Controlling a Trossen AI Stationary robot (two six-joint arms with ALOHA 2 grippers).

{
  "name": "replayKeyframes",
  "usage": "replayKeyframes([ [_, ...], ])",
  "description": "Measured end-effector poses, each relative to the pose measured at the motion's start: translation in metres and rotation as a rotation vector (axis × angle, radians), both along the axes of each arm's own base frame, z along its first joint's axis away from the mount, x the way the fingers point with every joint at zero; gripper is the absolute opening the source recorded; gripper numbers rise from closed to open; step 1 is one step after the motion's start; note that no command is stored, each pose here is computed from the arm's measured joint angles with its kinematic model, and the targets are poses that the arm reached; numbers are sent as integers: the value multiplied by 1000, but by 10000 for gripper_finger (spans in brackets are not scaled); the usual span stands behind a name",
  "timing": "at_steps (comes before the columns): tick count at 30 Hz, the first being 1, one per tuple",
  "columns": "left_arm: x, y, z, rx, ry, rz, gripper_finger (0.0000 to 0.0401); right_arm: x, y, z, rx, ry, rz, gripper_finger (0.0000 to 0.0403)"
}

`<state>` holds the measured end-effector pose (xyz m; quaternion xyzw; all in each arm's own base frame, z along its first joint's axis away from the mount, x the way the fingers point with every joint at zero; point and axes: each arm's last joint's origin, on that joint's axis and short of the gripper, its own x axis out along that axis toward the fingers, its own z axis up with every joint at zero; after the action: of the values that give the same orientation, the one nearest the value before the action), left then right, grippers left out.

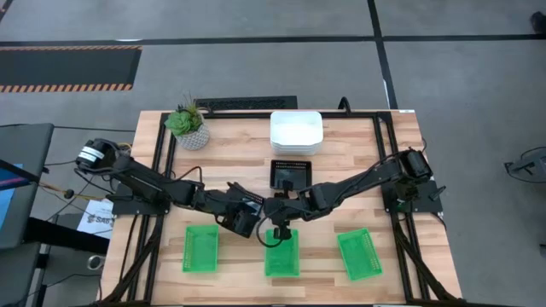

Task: Stack baskets by color
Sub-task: Stack the left black bin on the right black bin

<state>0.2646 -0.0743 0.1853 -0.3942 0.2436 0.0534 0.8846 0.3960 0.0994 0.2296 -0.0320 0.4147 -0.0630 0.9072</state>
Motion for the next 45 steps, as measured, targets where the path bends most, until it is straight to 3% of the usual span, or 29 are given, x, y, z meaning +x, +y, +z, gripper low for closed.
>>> replayKeyframes([
  [3,-1,1,16,14,58,-29,224,0,0,1,-15,-3,19,169],
  [6,-10,7,33,124,223,9,224,0,0,1,-19,-2,23,169],
  [12,-39,20,67,355,472,297,224,2,-1,-2,-14,0,15,171],
  [16,-48,24,51,363,569,367,224,2,0,-2,-14,-2,15,168],
  [20,-54,27,23,289,657,416,224,1,0,-2,-14,1,16,166],
  [26,-50,25,-3,163,582,386,224,0,6,-2,-13,3,28,167],
  [33,-51,31,-17,142,591,425,224,0,11,0,-6,-23,40,165],
  [38,-29,25,-16,133,447,314,224,0,12,0,-5,-28,41,166],
  [45,-5,22,-40,111,407,269,224,-2,15,-1,-13,-6,54,162],
])
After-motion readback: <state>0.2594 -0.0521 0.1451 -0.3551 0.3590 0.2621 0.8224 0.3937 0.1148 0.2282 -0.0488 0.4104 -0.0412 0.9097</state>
